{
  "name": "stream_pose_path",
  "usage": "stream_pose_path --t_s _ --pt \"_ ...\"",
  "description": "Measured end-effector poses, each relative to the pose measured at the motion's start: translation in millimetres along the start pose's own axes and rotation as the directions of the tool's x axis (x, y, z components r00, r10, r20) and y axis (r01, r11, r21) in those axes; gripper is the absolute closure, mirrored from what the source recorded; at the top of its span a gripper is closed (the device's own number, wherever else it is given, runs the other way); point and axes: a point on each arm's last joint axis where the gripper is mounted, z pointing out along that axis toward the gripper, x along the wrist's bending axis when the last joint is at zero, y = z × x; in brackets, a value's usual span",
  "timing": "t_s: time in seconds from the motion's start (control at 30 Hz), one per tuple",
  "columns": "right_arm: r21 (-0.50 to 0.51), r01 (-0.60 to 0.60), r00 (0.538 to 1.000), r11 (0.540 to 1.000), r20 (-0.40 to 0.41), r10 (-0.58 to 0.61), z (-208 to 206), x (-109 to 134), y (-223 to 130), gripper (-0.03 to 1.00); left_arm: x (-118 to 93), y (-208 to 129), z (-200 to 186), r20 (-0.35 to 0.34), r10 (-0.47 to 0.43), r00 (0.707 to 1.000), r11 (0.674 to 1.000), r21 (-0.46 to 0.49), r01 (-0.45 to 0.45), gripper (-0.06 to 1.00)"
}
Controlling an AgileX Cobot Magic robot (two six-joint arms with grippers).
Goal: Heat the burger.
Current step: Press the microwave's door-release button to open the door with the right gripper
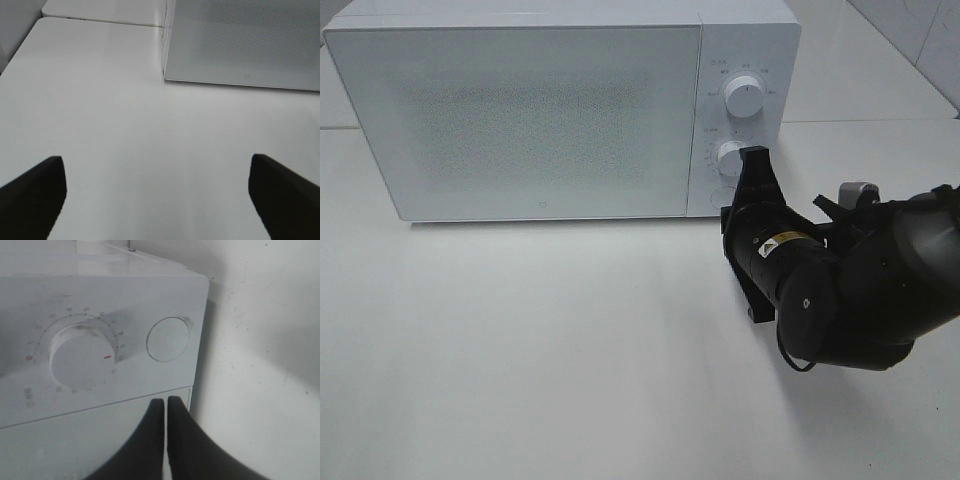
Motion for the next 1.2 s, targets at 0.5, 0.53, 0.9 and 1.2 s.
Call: stream_pose_path --t_s 0.5,0.53,0.9,1.2 --pt "-0.026 -0.061 0.996 0.998 0.056 0.063 38.5 3.8 2.8 0.97 0.0 0.0 0.0 0.000 0.000 1.000 1.000 0.000 0.000 0.04" --pt "-0.026 -0.061 0.996 0.998 0.056 0.063 38.5 3.8 2.8 0.97 0.0 0.0 0.0 0.000 0.000 1.000 1.000 0.000 0.000 0.04" --pt "-0.037 -0.068 0.996 0.997 0.058 0.070 53.7 1.4 2.4 0.97 0.0 0.0 0.0 0.000 0.000 1.000 1.000 0.000 0.000 0.04" --pt "-0.056 -0.066 0.996 0.996 0.060 0.070 56.7 -2.3 7.4 0.97 0.0 0.0 0.0 0.000 0.000 1.000 1.000 0.000 0.000 0.04"
